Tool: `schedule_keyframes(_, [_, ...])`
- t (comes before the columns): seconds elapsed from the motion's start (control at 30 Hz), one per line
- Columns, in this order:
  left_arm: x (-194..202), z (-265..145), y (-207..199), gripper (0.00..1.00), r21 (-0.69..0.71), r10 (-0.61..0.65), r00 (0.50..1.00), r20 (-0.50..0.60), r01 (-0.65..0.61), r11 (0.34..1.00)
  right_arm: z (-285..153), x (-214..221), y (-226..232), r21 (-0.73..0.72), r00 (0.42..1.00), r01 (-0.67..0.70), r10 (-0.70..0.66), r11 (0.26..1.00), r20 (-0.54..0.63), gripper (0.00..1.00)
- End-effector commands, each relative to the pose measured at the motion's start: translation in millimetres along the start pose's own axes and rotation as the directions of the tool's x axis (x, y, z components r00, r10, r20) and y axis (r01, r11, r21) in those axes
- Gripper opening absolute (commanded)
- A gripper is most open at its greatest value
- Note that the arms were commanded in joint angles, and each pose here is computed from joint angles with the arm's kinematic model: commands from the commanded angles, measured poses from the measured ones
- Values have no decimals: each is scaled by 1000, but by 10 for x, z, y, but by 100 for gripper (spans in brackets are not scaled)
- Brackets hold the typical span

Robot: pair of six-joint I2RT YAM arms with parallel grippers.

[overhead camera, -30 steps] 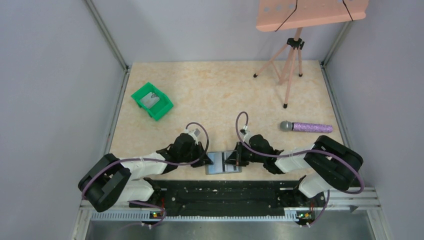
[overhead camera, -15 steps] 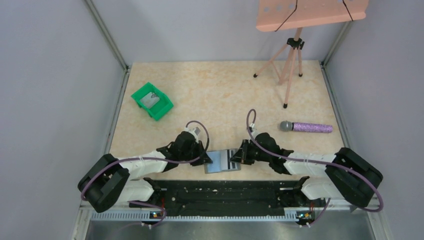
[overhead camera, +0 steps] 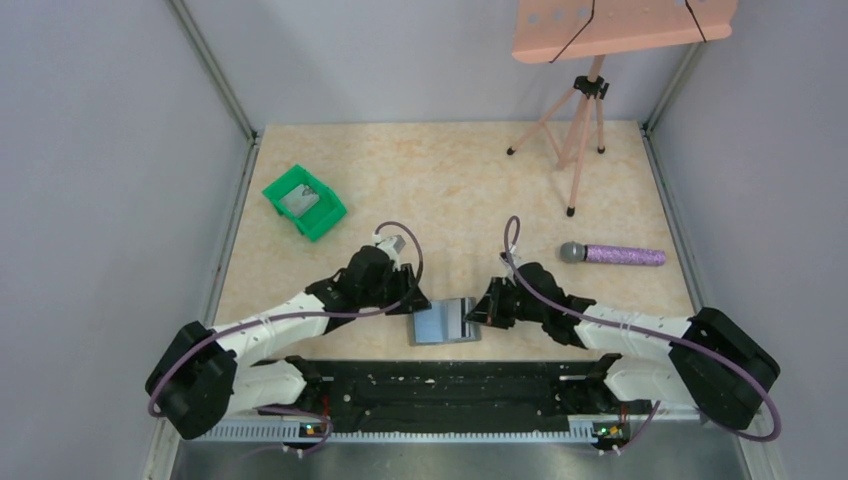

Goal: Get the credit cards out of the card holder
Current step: Remove the credit card from the card holder, then place the credit card in the storage box.

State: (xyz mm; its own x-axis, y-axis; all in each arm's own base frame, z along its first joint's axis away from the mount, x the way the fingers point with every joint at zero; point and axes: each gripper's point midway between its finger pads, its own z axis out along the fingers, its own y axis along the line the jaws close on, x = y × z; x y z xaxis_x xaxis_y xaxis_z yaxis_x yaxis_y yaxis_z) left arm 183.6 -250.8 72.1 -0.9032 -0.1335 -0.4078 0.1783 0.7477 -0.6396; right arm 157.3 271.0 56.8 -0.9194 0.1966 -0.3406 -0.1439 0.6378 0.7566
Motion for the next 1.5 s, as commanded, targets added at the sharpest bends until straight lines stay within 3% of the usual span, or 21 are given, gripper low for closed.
schedule_keyframes(0.0, [-276,-146,-266,42,68,152,984,96,-159,985,-55,-247,280,-57,997,-39,43,998,66,0])
schedule_keyframes(0.1, [-385,-237,-402,39,75,323,929,182,-340,937,-66,-308,339,-67,994,-76,81,995,80,0])
schedule_keyframes(0.2, [-456,-361,-576,38,40,518,796,313,-556,830,-57,-349,375,-71,990,-107,113,992,86,0])
schedule_keyframes(0.3, [-477,-495,-758,40,17,636,650,416,-705,709,-58,-384,422,-92,983,-153,162,984,90,0])
schedule_keyframes(0.4, [-458,-529,-787,43,-63,729,511,456,-798,599,-71,-421,488,-128,972,-208,220,970,85,0])
schedule_keyframes(0.47, [-429,-491,-717,44,-149,810,383,444,-860,488,-92,-460,549,-157,965,-232,247,960,85,0])
schedule_keyframes(0.57, [-308,-437,-724,46,-210,869,237,434,-912,353,-141,-502,670,-202,959,-248,269,947,83,0])
schedule_keyframes(0.7, [-198,-401,-781,47,-257,893,89,441,-941,220,-203,-549,761,-228,955,-257,283,939,87,0])
schedule_keyframes(0.87, [-111,-354,-790,49,-285,903,-3,429,-949,132,-266,-594,817,-236,954,-250,281,939,103,0])
schedule_keyframes(1.13, [-47,-193,-727,49,-350,937,-92,338,-936,34,-283,-607,844,-249,952,-254,287,934,105,0])
schedule_keyframes(1.47, [37,-120,-716,51,-333,936,-87,341,-942,34,-267,-626,745,-217,951,-253,284,943,125,0])
